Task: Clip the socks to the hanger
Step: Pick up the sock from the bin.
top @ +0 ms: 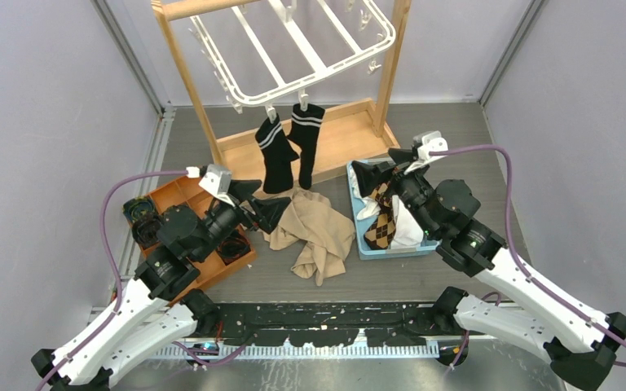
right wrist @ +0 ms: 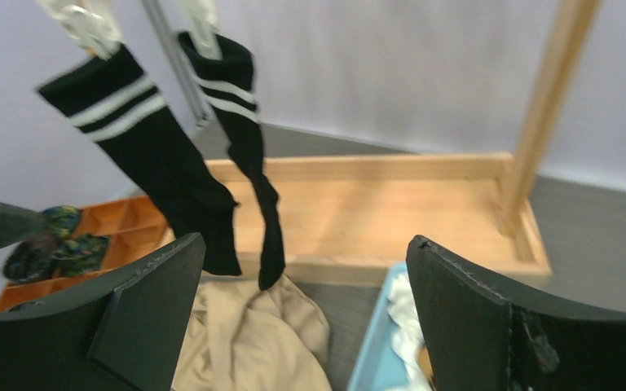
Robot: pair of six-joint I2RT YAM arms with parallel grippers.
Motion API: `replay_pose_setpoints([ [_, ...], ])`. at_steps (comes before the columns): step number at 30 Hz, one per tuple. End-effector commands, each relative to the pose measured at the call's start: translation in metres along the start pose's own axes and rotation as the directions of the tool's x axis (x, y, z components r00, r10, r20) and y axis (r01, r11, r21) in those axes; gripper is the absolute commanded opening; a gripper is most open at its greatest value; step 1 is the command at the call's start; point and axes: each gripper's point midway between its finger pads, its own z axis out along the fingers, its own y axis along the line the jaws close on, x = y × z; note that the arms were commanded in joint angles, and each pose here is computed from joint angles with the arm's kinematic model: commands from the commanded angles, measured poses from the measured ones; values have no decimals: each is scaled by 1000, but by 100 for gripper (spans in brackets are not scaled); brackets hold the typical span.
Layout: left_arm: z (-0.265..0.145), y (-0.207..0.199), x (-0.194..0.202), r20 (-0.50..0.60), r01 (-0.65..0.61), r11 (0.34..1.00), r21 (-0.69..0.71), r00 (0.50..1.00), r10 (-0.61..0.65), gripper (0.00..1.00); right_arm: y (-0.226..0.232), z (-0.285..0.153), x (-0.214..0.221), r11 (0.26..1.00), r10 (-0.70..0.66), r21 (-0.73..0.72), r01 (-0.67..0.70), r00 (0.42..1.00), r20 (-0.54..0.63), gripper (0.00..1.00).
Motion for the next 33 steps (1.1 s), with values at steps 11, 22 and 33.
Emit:
replay_pose_setpoints([
  [11, -12, 10, 11, 38, 263, 961, -83, 965, -261, 100, -113, -24, 80, 905, 255, 383, -183, 956, -145, 100],
  [22, -8, 17, 10, -24, 243, 955, -169, 968, -250, 100, -128, -4, 122, 871, 397, 418, -258, 871, -289, 100],
  [33, -27, 38, 28, -192, 56, 958, -281, 975, -113, 100, -131, 7, 184, 896, 381, 418, -150, 744, -550, 100],
])
